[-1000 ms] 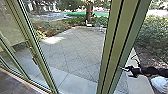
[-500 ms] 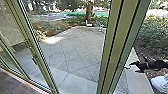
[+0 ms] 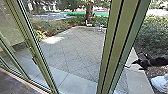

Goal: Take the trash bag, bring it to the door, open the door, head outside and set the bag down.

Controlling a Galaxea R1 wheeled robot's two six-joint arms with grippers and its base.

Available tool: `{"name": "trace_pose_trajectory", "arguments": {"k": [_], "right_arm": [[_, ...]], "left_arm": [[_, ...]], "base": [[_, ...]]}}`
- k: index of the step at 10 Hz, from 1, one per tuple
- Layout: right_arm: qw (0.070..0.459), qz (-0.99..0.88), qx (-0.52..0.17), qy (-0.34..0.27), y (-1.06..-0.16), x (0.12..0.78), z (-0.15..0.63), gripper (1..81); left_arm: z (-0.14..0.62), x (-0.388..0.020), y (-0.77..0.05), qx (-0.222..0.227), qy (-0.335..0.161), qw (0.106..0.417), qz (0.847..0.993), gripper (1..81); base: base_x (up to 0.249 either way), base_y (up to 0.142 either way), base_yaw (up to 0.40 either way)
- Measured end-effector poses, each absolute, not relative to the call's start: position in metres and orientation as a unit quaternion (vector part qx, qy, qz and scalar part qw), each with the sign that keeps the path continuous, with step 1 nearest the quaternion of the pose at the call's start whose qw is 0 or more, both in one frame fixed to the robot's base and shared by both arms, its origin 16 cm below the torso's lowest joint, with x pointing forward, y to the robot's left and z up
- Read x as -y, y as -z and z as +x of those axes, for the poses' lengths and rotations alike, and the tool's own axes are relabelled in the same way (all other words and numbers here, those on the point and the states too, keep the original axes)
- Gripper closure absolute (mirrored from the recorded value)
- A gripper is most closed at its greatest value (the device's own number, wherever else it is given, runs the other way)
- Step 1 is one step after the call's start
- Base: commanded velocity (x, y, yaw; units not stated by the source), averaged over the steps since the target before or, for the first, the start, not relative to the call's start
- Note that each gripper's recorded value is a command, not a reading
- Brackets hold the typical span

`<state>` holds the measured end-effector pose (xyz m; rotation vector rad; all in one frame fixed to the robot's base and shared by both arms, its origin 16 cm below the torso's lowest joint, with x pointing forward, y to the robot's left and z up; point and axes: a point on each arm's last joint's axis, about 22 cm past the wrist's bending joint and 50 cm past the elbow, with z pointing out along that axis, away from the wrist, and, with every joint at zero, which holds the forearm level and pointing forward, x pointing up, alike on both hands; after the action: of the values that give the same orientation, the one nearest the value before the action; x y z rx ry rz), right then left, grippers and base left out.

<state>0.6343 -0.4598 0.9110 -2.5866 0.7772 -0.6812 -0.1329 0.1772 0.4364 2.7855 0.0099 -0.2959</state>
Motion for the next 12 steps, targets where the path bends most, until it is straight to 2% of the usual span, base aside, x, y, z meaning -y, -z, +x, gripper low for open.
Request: {"name": "trace_pose_trajectory", "arguments": {"k": [4,8,12], "right_arm": [[0.135,-0.929,-0.213,0.27,-0.937,0.461,0.641,1.0],[0.11,-0.918,-0.171,0.341,-1.013,0.486,0.641,1.0],[0.074,-0.928,-0.136,0.338,-0.997,0.489,0.64,1.0]], "left_arm": [[-0.129,-0.177,-0.435,-0.003,0.099,0.169,0.981,81.1],[-0.098,-0.175,-0.429,0.003,0.062,0.171,0.983,81.1],[-0.106,-0.174,-0.43,0.002,0.07,0.173,0.982,81.1]], "base": [[0.0,0.0,0.0],[0.0,0.0,0.0],[0.0,0.0,0.0]]}}
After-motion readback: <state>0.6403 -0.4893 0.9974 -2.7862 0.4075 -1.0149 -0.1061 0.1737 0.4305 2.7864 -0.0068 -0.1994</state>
